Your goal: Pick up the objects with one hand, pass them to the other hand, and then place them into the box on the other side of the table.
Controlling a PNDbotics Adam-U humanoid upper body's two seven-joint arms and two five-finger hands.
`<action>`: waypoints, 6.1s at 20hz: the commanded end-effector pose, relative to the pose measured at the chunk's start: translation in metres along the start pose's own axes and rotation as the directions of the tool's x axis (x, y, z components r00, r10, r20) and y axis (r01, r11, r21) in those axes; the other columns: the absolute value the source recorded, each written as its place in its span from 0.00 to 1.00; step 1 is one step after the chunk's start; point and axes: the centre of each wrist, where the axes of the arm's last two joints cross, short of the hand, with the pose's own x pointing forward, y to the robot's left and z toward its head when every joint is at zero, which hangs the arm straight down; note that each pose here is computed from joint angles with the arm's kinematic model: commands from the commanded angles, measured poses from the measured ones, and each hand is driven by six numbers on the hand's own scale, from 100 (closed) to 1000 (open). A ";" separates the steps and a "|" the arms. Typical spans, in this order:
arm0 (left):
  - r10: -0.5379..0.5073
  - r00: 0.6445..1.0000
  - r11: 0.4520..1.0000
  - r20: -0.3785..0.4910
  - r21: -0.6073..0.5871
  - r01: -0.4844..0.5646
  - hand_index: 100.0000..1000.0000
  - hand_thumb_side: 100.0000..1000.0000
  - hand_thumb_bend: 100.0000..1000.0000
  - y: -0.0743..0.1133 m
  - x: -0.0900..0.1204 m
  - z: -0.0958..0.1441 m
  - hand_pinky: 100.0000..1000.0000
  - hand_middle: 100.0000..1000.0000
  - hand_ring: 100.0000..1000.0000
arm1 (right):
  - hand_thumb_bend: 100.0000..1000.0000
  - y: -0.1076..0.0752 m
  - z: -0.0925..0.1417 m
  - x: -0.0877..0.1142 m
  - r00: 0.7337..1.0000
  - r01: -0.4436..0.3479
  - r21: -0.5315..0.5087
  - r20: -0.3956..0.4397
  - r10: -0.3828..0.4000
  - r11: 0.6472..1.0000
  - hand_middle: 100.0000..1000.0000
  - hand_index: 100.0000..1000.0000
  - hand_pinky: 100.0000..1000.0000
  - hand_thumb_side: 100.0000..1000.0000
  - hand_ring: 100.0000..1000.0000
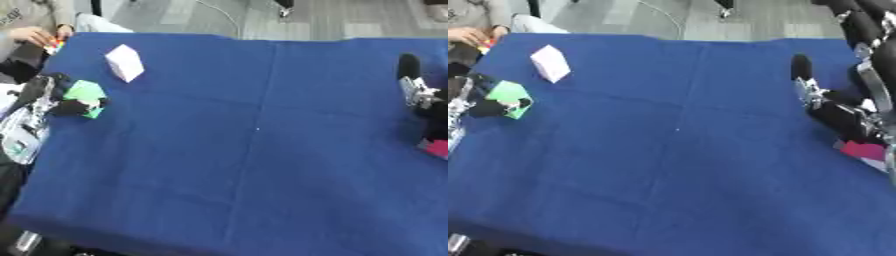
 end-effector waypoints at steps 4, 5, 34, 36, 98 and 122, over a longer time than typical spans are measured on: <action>-0.028 1.000 0.999 0.002 0.028 0.028 0.75 0.40 0.64 0.006 0.007 -0.004 0.70 0.53 0.52 | 0.00 -0.008 -0.005 0.002 1.000 -0.008 -0.028 0.021 0.009 1.000 0.78 0.99 0.66 0.00 0.84; -0.031 1.000 0.999 0.001 0.028 0.031 0.74 0.38 0.60 0.005 0.008 -0.004 0.69 0.53 0.51 | 0.00 -0.008 -0.005 0.002 1.000 -0.008 -0.028 0.021 0.009 1.000 0.78 0.99 0.66 0.00 0.84; -0.020 1.000 0.971 -0.012 0.239 0.022 0.43 0.00 0.00 0.006 0.011 0.002 0.51 0.18 0.25 | 0.00 -0.007 -0.005 0.003 1.000 -0.009 -0.028 0.018 0.010 1.000 0.78 0.98 0.66 0.00 0.83; -0.011 1.000 0.963 0.005 0.269 0.009 0.43 0.00 0.00 0.011 0.015 0.004 0.51 0.18 0.24 | 0.00 -0.007 -0.005 0.003 1.000 -0.010 -0.028 0.019 0.010 1.000 0.78 0.99 0.66 0.00 0.84; 0.796 0.053 0.539 0.603 -0.667 -0.515 0.38 0.00 0.13 -0.033 0.310 0.151 0.44 0.15 0.23 | 0.00 -0.005 -0.022 0.022 0.993 0.045 0.229 0.099 -0.069 0.972 0.92 1.00 0.71 0.00 0.94; 0.777 -0.074 0.586 0.625 -0.762 -0.277 0.37 0.00 0.11 -0.018 0.310 0.161 0.45 0.14 0.22 | 0.00 -0.009 -0.023 0.018 0.980 0.097 0.309 0.135 -0.144 0.946 0.93 1.00 0.74 0.00 0.97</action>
